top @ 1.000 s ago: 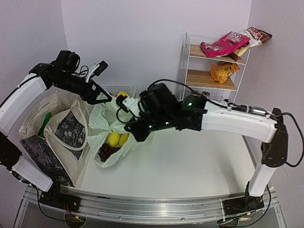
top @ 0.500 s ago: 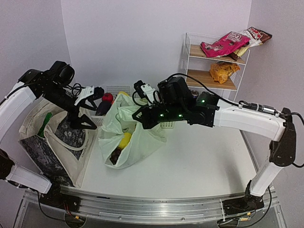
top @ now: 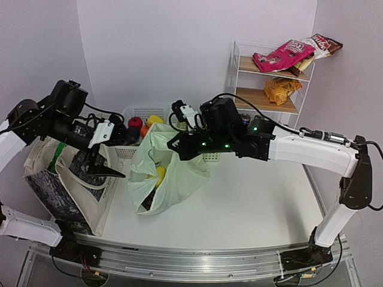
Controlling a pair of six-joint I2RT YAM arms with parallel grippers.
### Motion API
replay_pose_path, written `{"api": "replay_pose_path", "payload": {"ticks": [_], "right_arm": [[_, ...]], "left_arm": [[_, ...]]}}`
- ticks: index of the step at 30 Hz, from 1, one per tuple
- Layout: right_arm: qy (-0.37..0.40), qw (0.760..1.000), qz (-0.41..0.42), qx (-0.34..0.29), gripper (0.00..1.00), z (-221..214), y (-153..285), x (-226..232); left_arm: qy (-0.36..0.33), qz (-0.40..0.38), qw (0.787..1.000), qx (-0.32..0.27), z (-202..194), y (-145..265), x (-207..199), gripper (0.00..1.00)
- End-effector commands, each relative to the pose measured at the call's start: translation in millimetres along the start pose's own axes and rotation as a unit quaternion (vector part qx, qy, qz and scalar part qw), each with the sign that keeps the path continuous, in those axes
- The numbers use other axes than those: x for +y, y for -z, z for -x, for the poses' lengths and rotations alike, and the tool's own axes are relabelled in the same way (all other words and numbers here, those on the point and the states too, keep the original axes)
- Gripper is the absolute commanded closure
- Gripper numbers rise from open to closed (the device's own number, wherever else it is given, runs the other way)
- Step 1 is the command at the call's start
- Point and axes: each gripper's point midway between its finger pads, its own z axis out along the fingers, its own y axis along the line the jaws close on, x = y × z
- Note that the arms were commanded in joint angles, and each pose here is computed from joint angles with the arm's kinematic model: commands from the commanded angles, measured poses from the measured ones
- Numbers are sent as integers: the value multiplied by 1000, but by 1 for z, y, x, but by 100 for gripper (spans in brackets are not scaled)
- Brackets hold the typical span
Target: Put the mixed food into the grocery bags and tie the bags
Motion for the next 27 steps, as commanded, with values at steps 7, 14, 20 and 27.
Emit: {"api": "replay_pose_path", "payload": {"ticks": [7, 14, 20, 27], "right_arm": [[-10, 999, -10, -33, 100, 15, 10, -5], [-12, 999, -14, -29, 100, 12, 9, -9], [-12, 999, -10, -29, 100, 13, 7, -10], [-20, 999, -17, -35, 100, 17, 11, -18]], "left_arm": [[-27, -40, 997, 59, 7, -92, -9, 0], [-44, 8, 994, 98, -9, -107, 3, 1], [-71, 49, 979, 186, -42, -117, 14, 11], [-115, 96, 964, 219, -55, -108, 28, 53]]}}
